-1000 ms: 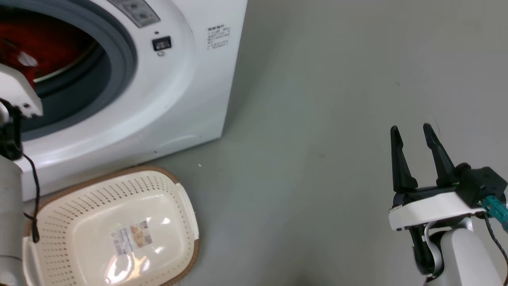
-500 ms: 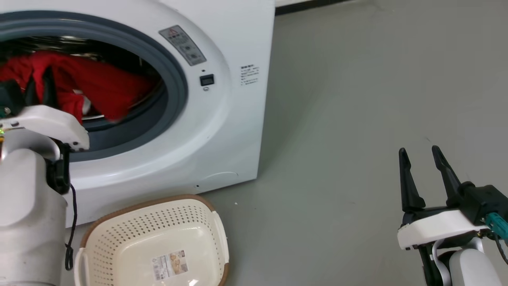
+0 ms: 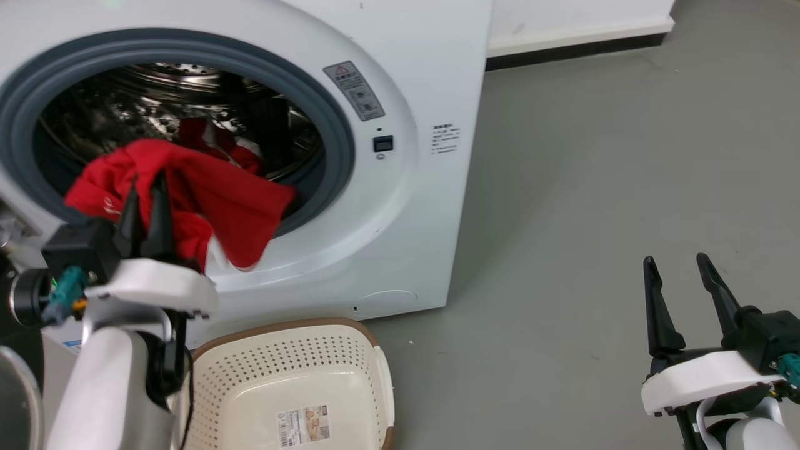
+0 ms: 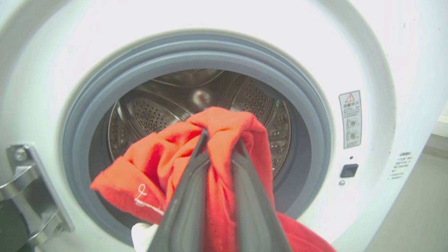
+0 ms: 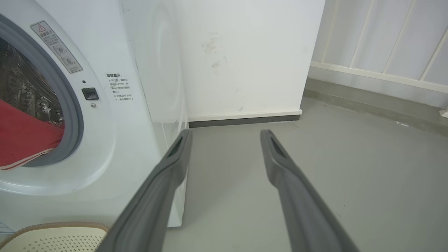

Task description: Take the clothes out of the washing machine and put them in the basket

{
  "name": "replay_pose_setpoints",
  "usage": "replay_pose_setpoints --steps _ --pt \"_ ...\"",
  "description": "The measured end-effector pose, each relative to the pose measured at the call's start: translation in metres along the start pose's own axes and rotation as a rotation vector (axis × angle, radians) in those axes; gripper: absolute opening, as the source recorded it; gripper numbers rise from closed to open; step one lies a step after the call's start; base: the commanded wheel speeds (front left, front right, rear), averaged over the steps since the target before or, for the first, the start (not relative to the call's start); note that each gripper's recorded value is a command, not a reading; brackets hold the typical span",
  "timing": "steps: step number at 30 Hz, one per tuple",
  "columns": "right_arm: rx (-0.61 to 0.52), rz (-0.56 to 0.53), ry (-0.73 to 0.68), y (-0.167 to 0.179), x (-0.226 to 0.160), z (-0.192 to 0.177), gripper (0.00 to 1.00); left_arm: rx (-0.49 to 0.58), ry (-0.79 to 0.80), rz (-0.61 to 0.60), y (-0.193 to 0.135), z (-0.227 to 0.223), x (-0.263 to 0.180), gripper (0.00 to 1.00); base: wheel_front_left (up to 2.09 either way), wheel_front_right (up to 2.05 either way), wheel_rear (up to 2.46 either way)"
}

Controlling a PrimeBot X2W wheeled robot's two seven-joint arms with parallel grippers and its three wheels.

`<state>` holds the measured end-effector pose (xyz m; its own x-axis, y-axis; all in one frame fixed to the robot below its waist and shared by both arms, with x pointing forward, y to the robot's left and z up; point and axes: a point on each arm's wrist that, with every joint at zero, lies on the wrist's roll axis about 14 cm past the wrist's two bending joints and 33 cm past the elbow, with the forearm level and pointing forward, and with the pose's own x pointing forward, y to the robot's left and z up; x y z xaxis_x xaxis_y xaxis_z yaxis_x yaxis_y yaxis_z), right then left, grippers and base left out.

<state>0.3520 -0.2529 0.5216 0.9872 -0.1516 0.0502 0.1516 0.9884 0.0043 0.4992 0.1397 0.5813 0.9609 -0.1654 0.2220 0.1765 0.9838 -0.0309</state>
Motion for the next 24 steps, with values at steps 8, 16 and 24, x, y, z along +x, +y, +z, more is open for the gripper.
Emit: replay_pose_setpoints --steps 8,16,24 --pt "-0.006 0.067 -0.002 0.022 0.006 0.005 1.00 -0.005 0.047 0.041 0.002 0.002 -0.057 0.00 0.00 0.00 0.00" --pt "-0.007 0.109 0.001 0.037 0.013 0.007 1.00 -0.098 0.278 0.118 -0.002 -0.067 -0.112 0.00 0.00 0.00 0.00" --pt "-0.014 0.123 0.027 0.043 0.028 -0.003 1.00 -0.172 0.548 0.170 -0.009 -0.163 -0.153 0.00 0.00 0.00 0.00"
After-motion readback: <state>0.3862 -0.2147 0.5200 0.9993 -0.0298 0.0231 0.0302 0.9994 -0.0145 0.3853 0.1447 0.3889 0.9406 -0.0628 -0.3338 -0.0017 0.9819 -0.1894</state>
